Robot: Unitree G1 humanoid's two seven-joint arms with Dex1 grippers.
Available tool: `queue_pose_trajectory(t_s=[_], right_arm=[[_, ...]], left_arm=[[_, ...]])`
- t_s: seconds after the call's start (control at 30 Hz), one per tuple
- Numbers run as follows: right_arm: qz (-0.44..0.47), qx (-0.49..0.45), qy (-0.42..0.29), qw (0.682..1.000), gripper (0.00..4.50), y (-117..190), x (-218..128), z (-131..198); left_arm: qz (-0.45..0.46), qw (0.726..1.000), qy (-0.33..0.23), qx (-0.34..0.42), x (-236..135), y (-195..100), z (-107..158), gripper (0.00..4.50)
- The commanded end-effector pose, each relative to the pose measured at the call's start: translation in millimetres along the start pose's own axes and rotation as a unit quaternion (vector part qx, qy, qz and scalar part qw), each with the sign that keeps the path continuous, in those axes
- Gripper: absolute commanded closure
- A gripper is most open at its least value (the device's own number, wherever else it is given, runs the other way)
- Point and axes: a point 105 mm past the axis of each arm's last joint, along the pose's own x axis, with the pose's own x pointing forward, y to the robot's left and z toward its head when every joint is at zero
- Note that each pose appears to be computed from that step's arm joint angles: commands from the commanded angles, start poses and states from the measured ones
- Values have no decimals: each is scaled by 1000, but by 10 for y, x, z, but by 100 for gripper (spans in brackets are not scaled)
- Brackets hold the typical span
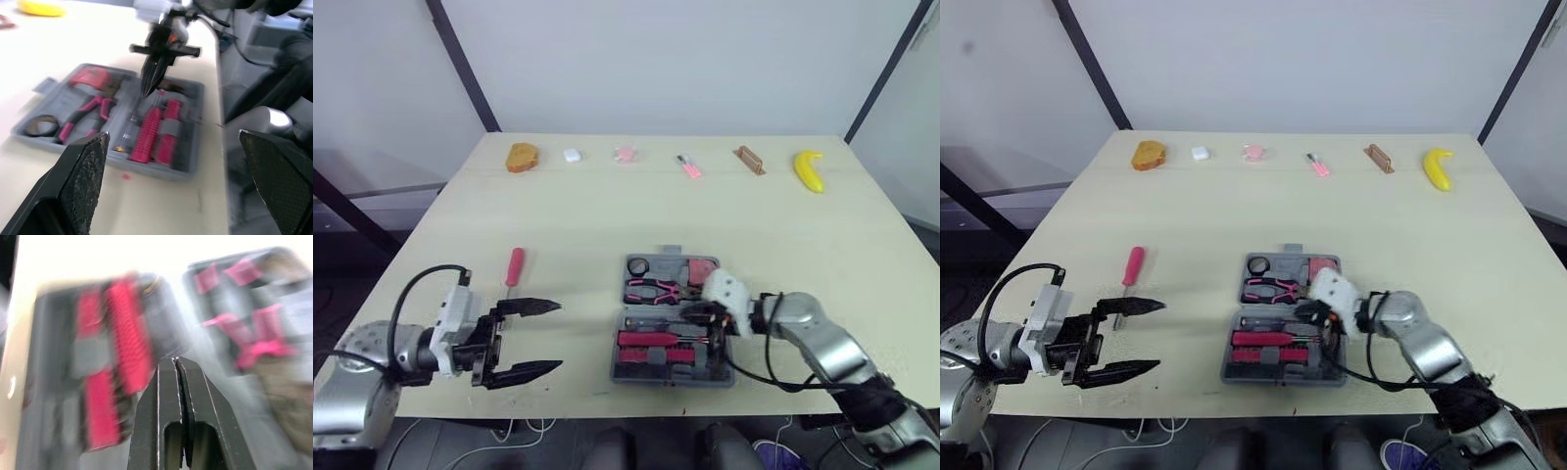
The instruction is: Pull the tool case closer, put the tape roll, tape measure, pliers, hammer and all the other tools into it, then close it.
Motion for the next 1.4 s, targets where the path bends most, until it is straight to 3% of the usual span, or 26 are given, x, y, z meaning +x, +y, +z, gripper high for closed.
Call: queue_pose_trajectory(t_s=[0.03, 0.23, 0.33, 0.37, 0.4, 0.5, 0.53, 0.6, 0.63, 0.73, 0.93, 1.13, 1.4], right_arm=[[-144, -12, -73, 987, 446, -302, -544, -61], [-318, 68, -97, 941, 446, -304, -1386, -491], [-364, 86, -102, 922, 446, -237, -1687, -608], [-381, 95, -104, 914, 398, -228, -1773, -645], [-394, 103, -105, 907, 398, -208, -1860, -691], [-428, 121, -93, 891, 279, -119, -2116, -881], [-438, 126, -86, 886, 258, -84, -2200, -960], [-449, 132, -82, 880, 169, -39, -2296, -1051], [-454, 137, -80, 877, 98, -9, -2344, -1106], [-458, 146, -71, 874, 9, 82, -2432, -1229], [-465, 152, -63, 870, 9, 106, -2450, -1269], [-392, 120, -119, 904, 9, 3, -2118, -833], [-193, 64, -191, 960, 9, 34, -1422, 64]], left_arm=[[119, 993, -17, -11, -172, 106, -131, 0], [308, 949, -42, -52, -432, 231, -370, 0], [359, 929, -42, -75, -569, 210, -521, 0], [372, 924, -38, -78, -610, 205, -560, 0], [382, 920, -36, -83, -642, 195, -596, 0], [420, 901, -36, -99, -773, 179, -697, 0], [435, 893, -32, -107, -836, 166, -756, 0], [454, 883, -25, -118, -916, 140, -839, 0], [464, 877, -18, -125, -968, 113, -902, 0], [479, 867, -1, -138, -1073, 31, -1029, 0], [496, 857, -1, -140, -1154, 21, -1053, 0], [504, 853, 10, -133, -1074, 154, -1060, 0], [554, 823, 6, -123, -903, 689, -940, 0]])
